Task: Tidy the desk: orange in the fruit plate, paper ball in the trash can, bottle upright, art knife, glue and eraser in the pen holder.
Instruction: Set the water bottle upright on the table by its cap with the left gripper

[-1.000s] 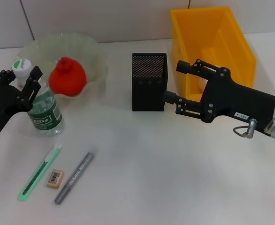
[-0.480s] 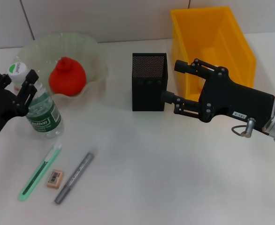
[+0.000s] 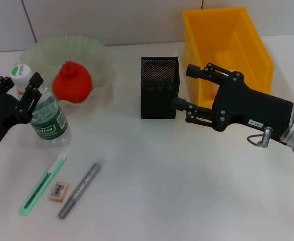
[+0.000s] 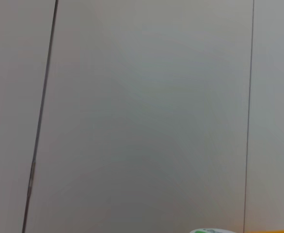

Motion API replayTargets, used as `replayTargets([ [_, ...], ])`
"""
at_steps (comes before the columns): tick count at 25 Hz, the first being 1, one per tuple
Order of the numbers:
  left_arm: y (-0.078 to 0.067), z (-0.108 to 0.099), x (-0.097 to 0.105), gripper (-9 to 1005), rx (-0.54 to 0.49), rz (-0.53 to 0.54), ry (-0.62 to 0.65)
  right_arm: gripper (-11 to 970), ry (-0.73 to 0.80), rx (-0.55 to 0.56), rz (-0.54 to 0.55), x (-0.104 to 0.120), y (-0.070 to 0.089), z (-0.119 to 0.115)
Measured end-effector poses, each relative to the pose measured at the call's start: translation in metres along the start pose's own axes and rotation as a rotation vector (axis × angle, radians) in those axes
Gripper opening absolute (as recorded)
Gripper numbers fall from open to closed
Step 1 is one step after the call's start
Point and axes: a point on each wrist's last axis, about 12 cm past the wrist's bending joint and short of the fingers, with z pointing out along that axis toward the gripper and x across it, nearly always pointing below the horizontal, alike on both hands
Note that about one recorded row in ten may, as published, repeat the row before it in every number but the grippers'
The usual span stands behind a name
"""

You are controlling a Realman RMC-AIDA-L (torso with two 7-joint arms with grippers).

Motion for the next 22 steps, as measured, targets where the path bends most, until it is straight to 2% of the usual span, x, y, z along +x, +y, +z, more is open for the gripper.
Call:
replayTargets([
  [22, 0.0010, -0.0011, 0.0012, 463, -0.011, -0.003, 0.007, 770, -0.002, 0.005, -0.002, -0.0006, -0.0011, -0.0003],
])
